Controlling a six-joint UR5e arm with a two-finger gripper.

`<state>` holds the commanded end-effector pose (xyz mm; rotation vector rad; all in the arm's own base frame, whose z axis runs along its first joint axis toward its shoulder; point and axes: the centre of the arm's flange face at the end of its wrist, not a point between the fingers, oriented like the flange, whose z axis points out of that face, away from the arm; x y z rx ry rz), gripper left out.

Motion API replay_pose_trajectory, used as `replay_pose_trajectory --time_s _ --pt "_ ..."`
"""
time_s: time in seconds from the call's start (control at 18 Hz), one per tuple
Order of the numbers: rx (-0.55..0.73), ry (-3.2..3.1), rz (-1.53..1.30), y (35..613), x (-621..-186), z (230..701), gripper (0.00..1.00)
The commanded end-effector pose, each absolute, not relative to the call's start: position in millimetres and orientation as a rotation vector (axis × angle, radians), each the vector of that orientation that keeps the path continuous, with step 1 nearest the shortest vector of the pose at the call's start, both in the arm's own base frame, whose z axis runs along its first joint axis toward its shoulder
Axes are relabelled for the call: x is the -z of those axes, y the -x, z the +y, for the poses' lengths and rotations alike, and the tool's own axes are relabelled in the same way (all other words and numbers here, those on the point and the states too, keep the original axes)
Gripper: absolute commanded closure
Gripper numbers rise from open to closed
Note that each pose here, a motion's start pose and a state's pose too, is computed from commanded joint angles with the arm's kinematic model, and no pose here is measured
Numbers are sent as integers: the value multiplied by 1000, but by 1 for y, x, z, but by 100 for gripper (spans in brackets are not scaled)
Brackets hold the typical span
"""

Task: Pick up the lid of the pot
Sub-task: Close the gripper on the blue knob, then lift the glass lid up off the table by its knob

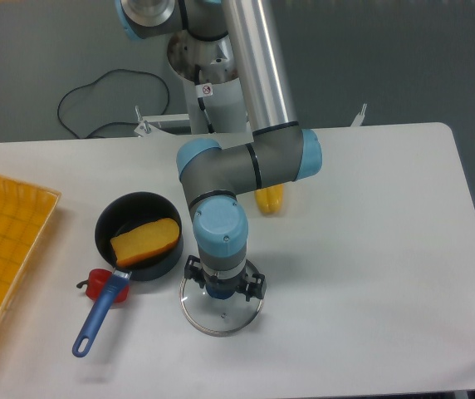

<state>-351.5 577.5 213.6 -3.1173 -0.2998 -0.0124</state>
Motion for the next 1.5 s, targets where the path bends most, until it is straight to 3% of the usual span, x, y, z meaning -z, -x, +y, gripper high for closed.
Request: replay_pose_trajectory --time_s 0.89,1.06,1.5 --pt "-9 3143 -297 350 -209 574 0" --pt "-7 3136 -306 351 -210 575 29" --pt "-9 3130 -299 352 -214 575 40"
